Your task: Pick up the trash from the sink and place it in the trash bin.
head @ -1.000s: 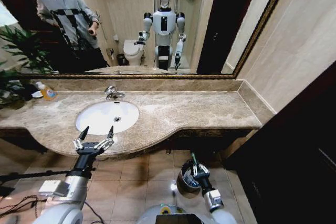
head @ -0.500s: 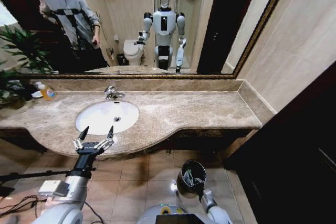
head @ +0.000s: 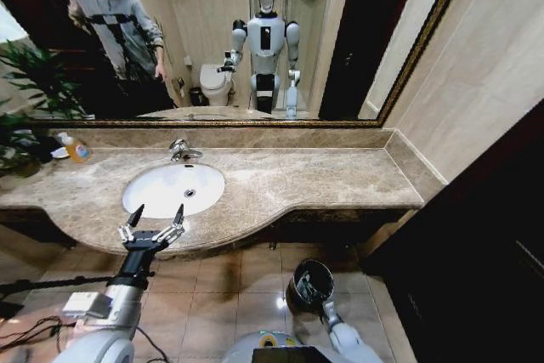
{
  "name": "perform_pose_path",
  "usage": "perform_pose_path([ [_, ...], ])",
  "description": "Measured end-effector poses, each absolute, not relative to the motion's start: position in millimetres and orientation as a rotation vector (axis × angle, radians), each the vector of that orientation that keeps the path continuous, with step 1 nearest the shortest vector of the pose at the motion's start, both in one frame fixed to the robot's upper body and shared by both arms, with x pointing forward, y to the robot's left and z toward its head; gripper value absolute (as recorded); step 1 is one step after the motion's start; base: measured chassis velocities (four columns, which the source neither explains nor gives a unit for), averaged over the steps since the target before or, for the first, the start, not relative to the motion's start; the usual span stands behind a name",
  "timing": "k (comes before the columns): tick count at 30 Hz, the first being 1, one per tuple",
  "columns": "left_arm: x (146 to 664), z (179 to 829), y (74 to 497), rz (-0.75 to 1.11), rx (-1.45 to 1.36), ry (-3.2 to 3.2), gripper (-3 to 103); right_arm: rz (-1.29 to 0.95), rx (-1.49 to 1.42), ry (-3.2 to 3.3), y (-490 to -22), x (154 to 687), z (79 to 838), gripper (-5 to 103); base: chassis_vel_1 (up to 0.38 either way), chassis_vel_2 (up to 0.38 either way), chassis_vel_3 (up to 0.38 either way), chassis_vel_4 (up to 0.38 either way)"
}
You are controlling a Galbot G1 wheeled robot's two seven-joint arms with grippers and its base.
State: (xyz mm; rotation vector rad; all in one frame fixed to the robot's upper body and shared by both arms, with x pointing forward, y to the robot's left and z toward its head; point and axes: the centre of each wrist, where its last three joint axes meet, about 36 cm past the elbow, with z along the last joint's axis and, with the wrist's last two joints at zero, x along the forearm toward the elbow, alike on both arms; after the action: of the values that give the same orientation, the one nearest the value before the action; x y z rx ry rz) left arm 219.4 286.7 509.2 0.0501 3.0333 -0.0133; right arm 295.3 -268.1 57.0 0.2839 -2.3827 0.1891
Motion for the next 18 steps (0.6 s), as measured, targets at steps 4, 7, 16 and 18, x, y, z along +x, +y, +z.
perform_pose_path([
  [4, 219.4, 509.2, 286.7, -0.013, 0.05, 3.033, 100, 0.185, 0.263, -2.365, -268.2, 304.3, 53.1, 8, 0.0, 0.0, 0.0, 0.0],
  [7, 219.4, 509.2, 286.7, -0.013, 0.05, 3.033, 100, 0.191, 0.246, -2.353, -269.1, 311.0, 53.8, 9, 0.0, 0.0, 0.0, 0.0],
  [16, 219.4, 509.2, 286.7, -0.013, 0.05, 3.033, 100, 0.215, 0.232, -2.351, -281.5, 307.7, 56.6, 41, 0.0, 0.0, 0.0, 0.0],
  [18, 219.4, 509.2, 286.7, -0.013, 0.05, 3.033, 100, 0.216, 0.231, -2.351, -283.1, 305.7, 56.8, 47, 0.0, 0.0, 0.0, 0.0],
])
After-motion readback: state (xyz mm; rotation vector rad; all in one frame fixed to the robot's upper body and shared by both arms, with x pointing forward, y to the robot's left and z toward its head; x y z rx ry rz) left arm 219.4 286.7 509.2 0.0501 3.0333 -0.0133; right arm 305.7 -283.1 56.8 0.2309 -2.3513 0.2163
